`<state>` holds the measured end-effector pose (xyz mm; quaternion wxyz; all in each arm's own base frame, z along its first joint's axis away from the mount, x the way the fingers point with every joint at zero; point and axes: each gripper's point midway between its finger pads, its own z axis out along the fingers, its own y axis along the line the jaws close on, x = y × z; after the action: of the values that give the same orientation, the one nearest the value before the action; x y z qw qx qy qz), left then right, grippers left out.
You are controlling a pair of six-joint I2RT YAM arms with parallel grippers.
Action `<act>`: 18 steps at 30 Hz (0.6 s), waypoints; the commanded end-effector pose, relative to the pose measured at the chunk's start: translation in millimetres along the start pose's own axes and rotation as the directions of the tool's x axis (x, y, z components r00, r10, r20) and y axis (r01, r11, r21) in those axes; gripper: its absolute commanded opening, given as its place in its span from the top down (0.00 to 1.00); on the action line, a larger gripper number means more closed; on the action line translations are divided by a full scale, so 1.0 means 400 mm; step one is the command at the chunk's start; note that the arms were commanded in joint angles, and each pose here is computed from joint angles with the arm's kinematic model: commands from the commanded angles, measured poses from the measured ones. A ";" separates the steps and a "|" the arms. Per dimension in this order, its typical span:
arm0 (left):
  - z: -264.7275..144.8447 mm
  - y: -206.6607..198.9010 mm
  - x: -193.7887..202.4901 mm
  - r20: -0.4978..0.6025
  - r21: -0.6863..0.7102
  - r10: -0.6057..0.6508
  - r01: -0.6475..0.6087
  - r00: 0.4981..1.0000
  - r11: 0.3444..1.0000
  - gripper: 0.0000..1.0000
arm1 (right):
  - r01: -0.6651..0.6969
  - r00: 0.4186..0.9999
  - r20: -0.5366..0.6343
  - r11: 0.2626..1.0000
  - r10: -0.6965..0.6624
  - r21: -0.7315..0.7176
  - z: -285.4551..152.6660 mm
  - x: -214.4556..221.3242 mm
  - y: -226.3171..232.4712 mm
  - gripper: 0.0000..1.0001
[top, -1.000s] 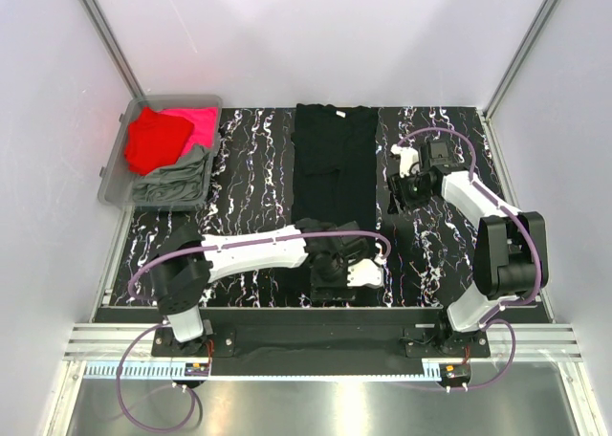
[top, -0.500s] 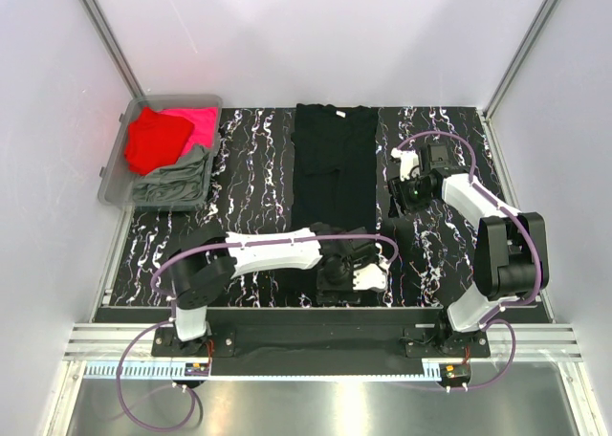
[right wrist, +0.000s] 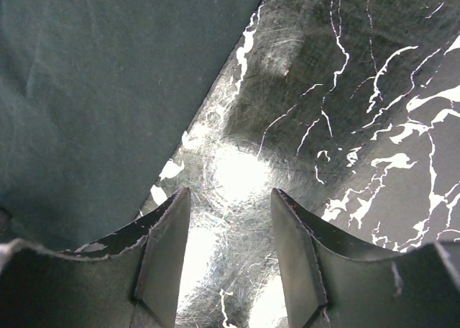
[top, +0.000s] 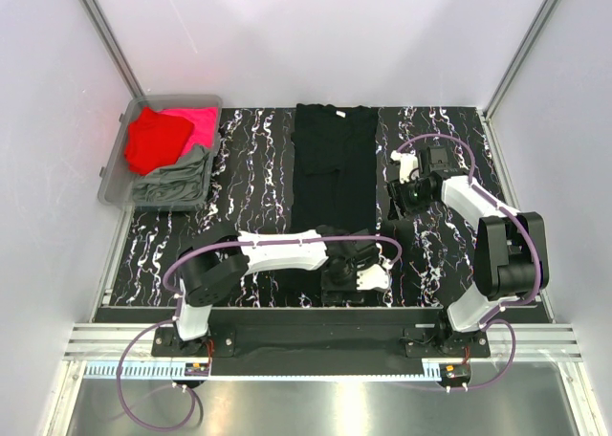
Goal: Fold and stack the t-shirts
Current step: Fold the tshirt
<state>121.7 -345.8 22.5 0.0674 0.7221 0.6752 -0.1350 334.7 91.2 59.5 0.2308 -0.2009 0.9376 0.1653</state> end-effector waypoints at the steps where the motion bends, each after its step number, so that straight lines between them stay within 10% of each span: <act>1: 0.023 0.015 -0.003 0.009 -0.012 -0.006 0.006 1.000 1.000 0.30 | 0.009 0.999 0.047 1.000 -0.008 -0.020 -0.010 -0.025 0.006 0.45; 18: 0.128 0.003 0.142 -0.093 -0.036 -0.002 -0.001 0.996 0.999 0.37 | -0.006 0.999 0.031 1.000 0.007 -0.021 0.000 -0.008 0.006 0.45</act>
<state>128.7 -345.3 13.7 0.1139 0.7218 0.6695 -0.1338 330.9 93.3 57.0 0.2262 -0.2005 0.9372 0.1738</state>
